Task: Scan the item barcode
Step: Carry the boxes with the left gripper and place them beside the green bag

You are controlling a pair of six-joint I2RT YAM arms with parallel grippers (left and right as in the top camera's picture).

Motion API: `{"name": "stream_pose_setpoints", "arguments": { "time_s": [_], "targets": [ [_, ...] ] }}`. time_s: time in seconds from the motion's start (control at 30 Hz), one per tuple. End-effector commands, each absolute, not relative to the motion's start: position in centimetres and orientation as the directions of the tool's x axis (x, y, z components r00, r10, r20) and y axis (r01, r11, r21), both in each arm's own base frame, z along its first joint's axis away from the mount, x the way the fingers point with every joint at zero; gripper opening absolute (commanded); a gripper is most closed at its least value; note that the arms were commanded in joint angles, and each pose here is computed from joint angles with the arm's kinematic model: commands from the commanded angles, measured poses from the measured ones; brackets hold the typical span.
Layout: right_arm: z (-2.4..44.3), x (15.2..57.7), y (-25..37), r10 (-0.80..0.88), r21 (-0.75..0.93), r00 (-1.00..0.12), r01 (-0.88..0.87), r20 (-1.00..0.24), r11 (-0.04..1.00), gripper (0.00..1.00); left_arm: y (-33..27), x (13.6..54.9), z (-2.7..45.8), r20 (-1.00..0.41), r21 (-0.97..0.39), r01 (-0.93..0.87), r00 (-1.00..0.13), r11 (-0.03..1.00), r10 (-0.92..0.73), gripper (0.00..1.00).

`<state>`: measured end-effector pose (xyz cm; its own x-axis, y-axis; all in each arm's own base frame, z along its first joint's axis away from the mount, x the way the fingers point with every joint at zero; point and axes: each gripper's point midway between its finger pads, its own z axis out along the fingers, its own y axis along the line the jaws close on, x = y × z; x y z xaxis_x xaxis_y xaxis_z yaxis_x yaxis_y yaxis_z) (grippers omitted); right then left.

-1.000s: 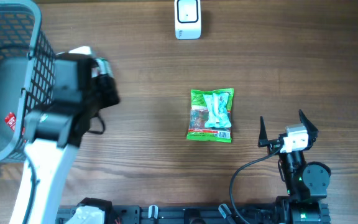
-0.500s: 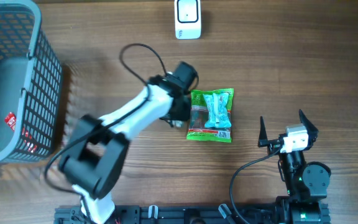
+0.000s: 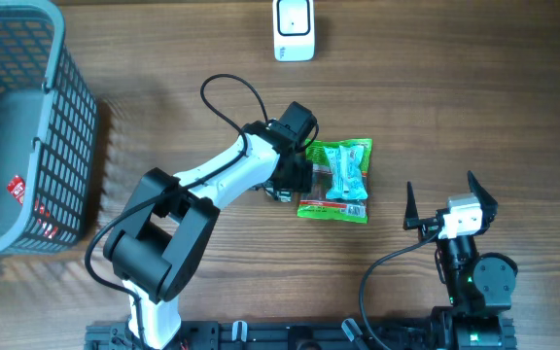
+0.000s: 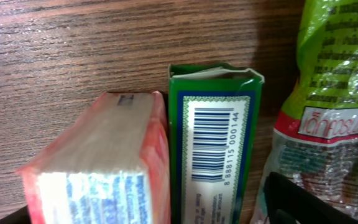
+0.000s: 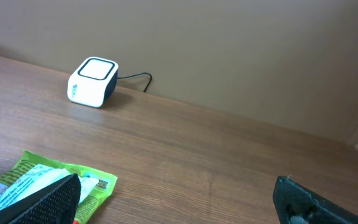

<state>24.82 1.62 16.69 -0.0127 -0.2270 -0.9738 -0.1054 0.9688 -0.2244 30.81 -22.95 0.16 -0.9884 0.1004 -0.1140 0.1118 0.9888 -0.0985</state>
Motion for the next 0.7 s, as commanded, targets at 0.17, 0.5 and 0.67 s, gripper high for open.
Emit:
{"name": "stream_pose_setpoints", "arguments": {
  "time_s": [0.17,0.5,0.67],
  "targets": [
    [16.8,24.8,1.8,-0.232,-0.23,-0.004,-0.115,-0.973,0.966,1.0,-22.0,32.5,3.7,-0.186,-0.158,0.07,-0.982,0.985,0.04,0.89],
    [16.8,24.8,1.8,-0.231,-0.23,-0.003,-0.115,-0.973,0.966,1.0,-20.9,34.2,10.0,-0.362,-0.173,0.067,-0.932,0.983,0.0,0.88],
    [16.8,24.8,1.8,-0.232,-0.23,-0.004,-0.115,-0.973,0.966,1.0,-15.7,36.6,17.1,-0.518,-0.226,-0.037,-0.842,0.974,-0.152,0.88]
  ]
}}
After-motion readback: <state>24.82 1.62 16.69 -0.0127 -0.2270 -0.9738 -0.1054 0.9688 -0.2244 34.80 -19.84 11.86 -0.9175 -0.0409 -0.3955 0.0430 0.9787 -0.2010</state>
